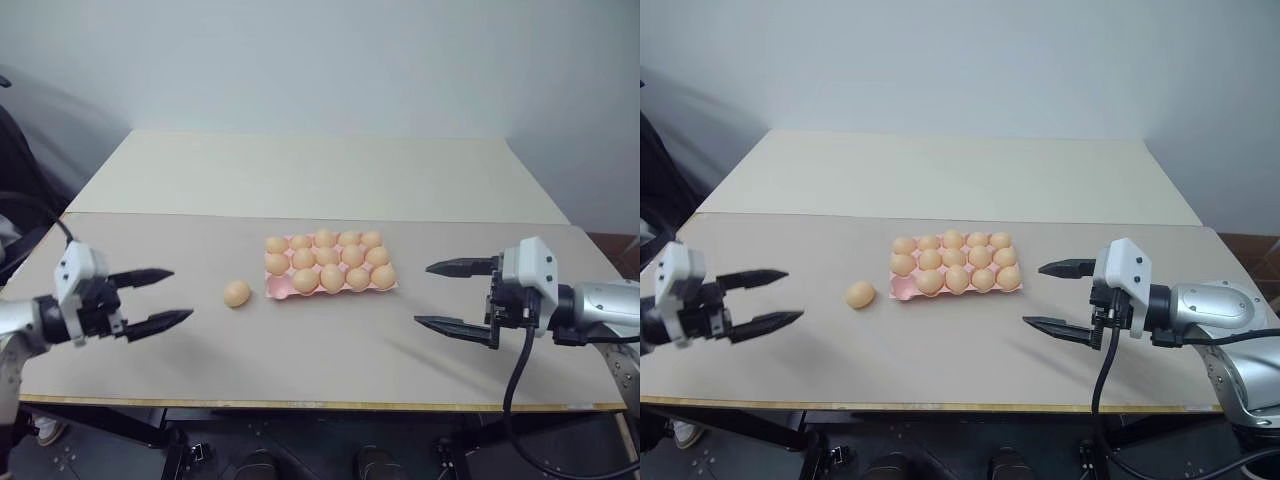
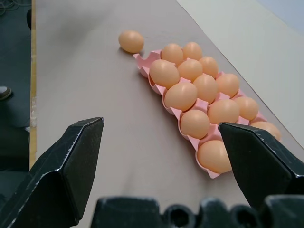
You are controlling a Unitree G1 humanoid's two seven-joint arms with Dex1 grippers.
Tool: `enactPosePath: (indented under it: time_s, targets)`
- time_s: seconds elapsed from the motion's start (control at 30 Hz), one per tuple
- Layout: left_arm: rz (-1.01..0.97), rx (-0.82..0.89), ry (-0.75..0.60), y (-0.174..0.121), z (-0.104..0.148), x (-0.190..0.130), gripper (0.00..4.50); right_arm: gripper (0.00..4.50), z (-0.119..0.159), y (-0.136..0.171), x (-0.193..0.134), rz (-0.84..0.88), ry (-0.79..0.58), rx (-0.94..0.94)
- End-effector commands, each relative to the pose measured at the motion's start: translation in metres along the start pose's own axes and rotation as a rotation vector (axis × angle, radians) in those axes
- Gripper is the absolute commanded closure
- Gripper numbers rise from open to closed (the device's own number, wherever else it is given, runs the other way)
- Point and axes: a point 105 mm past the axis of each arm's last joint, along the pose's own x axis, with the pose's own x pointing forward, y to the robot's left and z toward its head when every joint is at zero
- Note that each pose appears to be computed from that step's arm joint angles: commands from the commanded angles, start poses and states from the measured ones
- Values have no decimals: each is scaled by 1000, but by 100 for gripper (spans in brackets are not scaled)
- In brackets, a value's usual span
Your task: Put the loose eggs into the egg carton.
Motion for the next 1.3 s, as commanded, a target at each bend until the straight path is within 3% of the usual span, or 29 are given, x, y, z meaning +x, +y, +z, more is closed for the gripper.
enactPosePath:
  time_s: [0.03, 0.43, 0.9, 1.03, 1.17, 1.3]
  targets:
    - [37, 26, -28, -5, 11, -8, 1, 0, 10, -2, -3, 1, -12, -54]
    - [122, 20, -39, 1, 7, 1, 1, 0, 11, -7, 2, 11, -23, -72]
    - [83, 13, 83, 31, -38, 109, 1, 0, 16, -8, 0, 10, -22, -93]
    - [59, 12, 129, 34, -48, 124, 1, 0, 17, -6, -2, -2, -18, -93]
    - [53, 23, 116, 36, -46, 130, 83, 0, 16, -4, -4, -18, -15, -89]
    - [54, 55, 101, 38, -38, 129, 210, 0, 16, -3, -6, -33, -14, -85]
